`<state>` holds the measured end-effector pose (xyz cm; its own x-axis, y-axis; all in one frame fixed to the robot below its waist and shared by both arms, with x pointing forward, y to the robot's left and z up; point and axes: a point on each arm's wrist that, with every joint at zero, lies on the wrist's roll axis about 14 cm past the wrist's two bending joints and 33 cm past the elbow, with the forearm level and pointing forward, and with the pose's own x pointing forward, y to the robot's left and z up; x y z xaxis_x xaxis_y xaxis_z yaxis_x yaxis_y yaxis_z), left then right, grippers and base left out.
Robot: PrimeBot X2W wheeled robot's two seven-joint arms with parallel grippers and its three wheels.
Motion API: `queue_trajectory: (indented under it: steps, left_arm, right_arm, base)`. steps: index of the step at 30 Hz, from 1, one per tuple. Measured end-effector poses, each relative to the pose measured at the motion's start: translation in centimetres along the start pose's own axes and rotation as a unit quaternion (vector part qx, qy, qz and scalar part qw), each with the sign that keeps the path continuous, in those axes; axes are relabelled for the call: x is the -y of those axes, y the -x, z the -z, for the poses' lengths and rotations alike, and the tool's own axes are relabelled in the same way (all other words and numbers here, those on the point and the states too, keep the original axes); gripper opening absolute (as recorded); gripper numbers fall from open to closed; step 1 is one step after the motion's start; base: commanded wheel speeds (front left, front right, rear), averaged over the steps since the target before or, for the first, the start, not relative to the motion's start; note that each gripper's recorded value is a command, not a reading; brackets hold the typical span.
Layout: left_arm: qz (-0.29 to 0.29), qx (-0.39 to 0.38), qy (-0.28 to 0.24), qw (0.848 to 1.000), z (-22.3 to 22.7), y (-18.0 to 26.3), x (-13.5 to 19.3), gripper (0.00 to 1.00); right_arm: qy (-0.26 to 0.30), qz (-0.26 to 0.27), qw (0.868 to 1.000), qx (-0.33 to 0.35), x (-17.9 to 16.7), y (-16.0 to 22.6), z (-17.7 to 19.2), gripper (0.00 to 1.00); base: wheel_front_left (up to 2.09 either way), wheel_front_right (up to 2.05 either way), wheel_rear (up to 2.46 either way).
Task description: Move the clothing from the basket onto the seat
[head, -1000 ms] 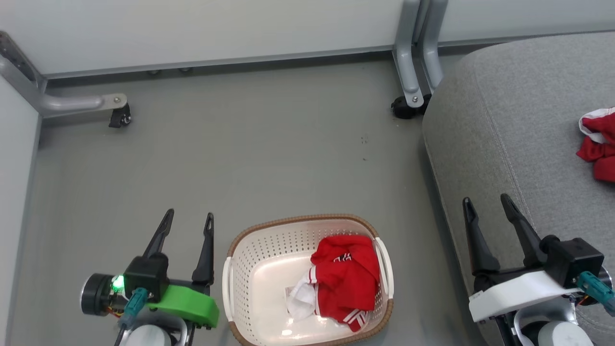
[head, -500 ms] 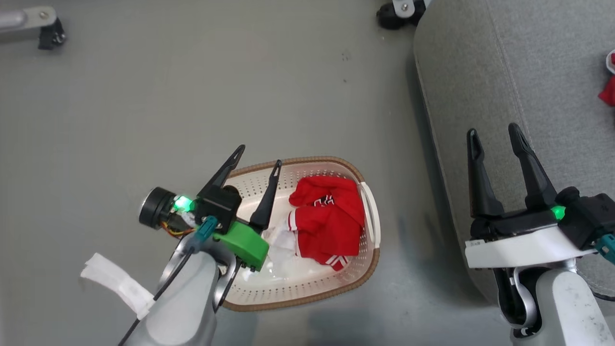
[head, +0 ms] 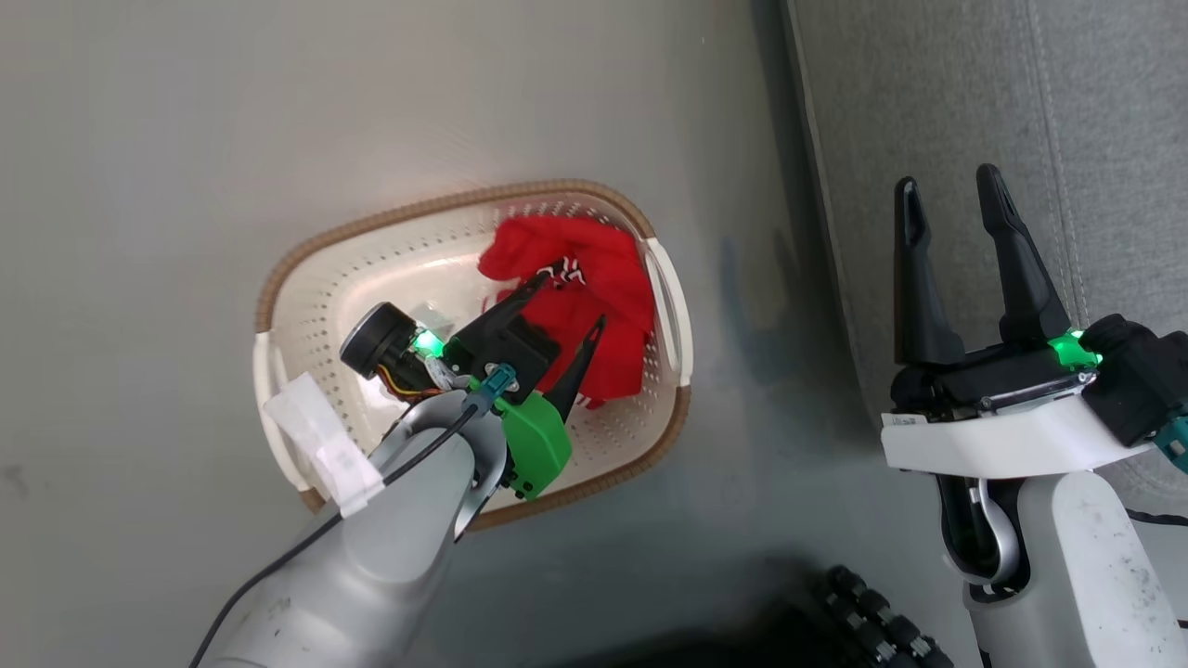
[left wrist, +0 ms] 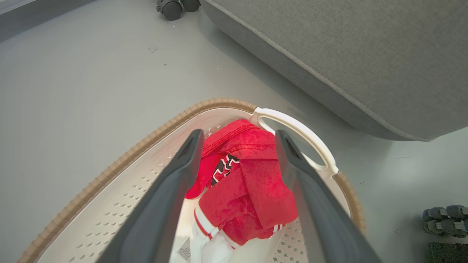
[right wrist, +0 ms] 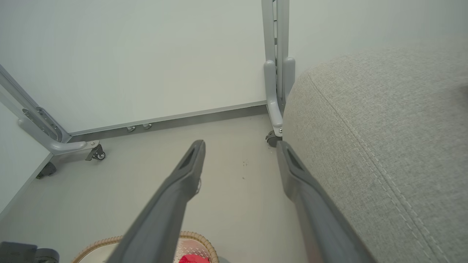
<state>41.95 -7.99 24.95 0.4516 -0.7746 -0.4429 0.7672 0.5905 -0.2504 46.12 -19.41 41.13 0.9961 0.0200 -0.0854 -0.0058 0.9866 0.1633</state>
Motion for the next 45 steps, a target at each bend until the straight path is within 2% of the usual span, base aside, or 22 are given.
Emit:
queue_trajectory:
  steps: [10,19,22,28,38,39,40,45]
  left_arm:
    - [0.045,-0.083,0.040,0.995,7.2,-3.9,0.2,1.00]
    - [0.050,-0.162,0.054,0.984,13.2,-5.4,-1.3,1.00]
    - [0.051,-0.177,0.063,0.981,14.3,-5.7,-1.3,1.00]
    - [0.033,-0.203,0.054,0.977,16.4,-6.0,-3.6,1.00]
    - [0.033,-0.241,0.057,0.968,18.5,-5.5,-3.7,1.00]
    - [0.033,-0.246,0.057,0.967,18.7,-5.4,-3.7,0.42]
    - [0.033,-0.248,0.056,0.967,18.8,-5.3,-3.7,0.00]
    - [0.028,-0.254,0.048,0.966,18.8,-5.2,-4.1,0.00]
  right_arm:
    - [0.005,0.015,0.998,-0.058,1.5,-0.5,5.2,1.00]
    - [0.013,0.032,0.995,-0.089,2.9,-0.2,7.5,1.00]
    - [0.016,0.036,0.995,-0.095,3.2,0.0,7.8,1.00]
    - [0.015,0.037,0.994,-0.106,3.3,0.2,8.7,1.00]
    - [0.012,0.035,0.992,-0.117,3.2,0.2,9.8,1.00]
    - [0.012,0.035,0.992,-0.118,3.2,0.2,9.8,1.00]
    - [0.012,0.034,0.992,-0.118,3.2,0.2,9.8,1.00]
    - [0.014,0.033,0.993,-0.116,3.1,0.1,9.7,1.00]
  base:
    - [0.00,0.00,0.00]
    - [0.00,0.00,0.00]
    - [0.00,0.00,0.00]
    - [0.00,0.00,0.00]
    - [0.00,0.00,0.00]
    - [0.00,0.00,0.00]
    - [0.00,0.00,0.00]
    - [0.00,0.00,0.00]
